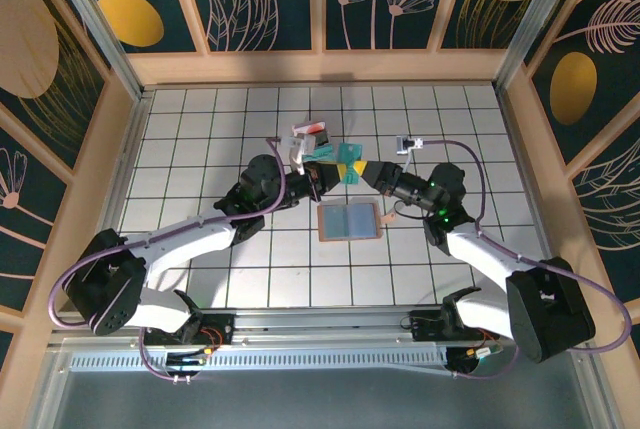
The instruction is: Take the credit cards out of the card holder
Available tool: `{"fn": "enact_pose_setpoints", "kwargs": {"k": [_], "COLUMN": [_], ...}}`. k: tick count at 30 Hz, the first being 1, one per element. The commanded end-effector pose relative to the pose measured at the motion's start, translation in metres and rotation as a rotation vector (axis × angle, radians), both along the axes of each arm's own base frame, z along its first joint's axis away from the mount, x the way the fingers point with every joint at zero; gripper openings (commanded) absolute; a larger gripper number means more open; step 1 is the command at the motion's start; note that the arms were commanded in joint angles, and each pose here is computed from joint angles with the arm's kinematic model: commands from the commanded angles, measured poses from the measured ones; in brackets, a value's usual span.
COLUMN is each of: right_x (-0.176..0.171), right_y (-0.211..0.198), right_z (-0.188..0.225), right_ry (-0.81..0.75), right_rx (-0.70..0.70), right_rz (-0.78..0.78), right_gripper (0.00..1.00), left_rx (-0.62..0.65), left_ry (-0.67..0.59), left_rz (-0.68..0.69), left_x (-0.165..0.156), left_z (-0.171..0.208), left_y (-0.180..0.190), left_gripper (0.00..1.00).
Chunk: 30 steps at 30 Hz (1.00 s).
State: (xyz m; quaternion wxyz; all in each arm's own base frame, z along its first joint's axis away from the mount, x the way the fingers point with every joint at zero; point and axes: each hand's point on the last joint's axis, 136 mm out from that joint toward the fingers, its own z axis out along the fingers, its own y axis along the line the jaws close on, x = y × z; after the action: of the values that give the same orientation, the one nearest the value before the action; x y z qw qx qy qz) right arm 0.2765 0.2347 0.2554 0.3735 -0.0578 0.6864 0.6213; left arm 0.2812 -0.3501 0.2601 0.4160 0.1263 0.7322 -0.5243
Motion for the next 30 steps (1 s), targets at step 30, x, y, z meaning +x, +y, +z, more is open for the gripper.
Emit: {"fn": "enact_pose_setpoints", "kwargs": {"k": [30], "right_x": [0.02], "right_y": [-0.079], "right_z": [-0.051], "right_ry": [0.134], "right_rx": [-0.506], "right_rz": [-0.458], "right_gripper": [0.55], "left_rx": [0.992], "left_ry": [-0.521], "left_rz": [-0.173], "left_x": [0.127], "left_z": [-0.081], "left_y": [0.052], "left_gripper": [0.0]}}
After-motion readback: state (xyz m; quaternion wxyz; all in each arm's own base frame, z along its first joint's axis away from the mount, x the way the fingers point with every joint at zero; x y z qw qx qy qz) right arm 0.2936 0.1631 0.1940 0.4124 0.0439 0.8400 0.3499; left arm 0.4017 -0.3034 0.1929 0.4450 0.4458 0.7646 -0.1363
